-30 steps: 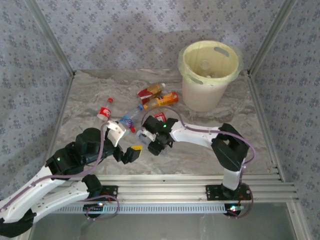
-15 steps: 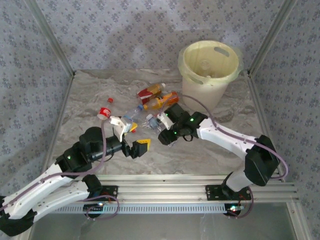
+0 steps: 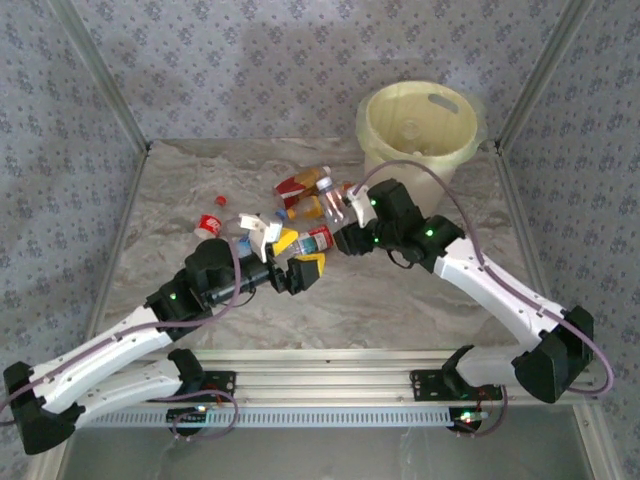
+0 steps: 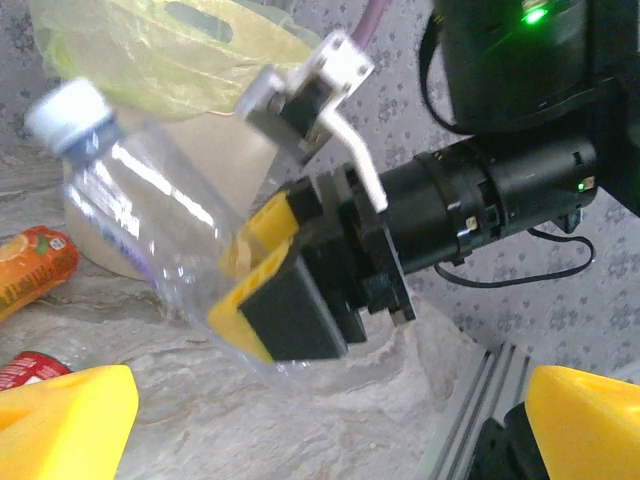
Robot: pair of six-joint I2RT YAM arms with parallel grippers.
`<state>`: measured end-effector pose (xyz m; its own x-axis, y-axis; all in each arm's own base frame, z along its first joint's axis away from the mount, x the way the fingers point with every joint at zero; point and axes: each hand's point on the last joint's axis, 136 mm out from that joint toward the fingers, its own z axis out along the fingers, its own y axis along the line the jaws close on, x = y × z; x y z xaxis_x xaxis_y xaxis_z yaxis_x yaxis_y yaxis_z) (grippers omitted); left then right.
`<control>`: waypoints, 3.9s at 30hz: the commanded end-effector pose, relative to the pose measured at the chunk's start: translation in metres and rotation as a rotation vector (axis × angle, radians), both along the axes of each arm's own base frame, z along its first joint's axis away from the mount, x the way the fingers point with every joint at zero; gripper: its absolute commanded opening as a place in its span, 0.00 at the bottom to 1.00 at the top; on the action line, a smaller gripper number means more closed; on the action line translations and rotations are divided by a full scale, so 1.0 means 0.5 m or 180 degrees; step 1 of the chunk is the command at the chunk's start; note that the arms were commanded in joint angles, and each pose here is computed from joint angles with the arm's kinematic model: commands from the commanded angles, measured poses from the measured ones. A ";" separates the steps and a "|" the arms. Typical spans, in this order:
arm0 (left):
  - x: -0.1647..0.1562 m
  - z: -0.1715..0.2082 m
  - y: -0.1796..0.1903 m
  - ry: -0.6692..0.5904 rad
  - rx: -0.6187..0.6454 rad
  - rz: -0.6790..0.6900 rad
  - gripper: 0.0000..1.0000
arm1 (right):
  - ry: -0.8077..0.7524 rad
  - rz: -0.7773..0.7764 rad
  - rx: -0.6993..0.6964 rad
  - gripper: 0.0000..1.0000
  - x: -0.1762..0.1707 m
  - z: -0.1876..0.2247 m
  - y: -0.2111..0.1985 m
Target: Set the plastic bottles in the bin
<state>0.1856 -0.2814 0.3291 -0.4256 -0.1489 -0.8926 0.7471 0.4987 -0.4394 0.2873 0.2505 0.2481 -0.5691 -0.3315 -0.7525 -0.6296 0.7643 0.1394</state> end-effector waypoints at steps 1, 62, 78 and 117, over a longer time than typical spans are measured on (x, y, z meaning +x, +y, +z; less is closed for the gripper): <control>0.007 0.106 -0.004 -0.0055 -0.0531 0.0024 1.00 | -0.0367 -0.0198 0.0281 0.54 0.036 0.104 -0.016; 0.029 0.115 -0.028 0.0089 0.0061 0.0061 0.99 | -0.0107 -0.2171 -0.0042 0.79 0.450 0.165 -0.405; 0.009 -0.002 0.051 -0.0176 0.1457 0.0060 1.00 | -0.0601 -0.1773 0.0616 0.83 0.309 0.260 -0.324; 0.243 -0.391 0.099 0.0872 0.3509 -0.0223 0.99 | 0.0231 -0.1008 0.1172 1.00 -0.059 -0.024 -0.205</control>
<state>0.2976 -0.2311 0.1325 -0.6296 0.6629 -0.4052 0.7095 0.7031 0.0478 0.2586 0.1530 0.2412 -0.6680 0.1589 -0.7270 -0.3619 0.7844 0.5038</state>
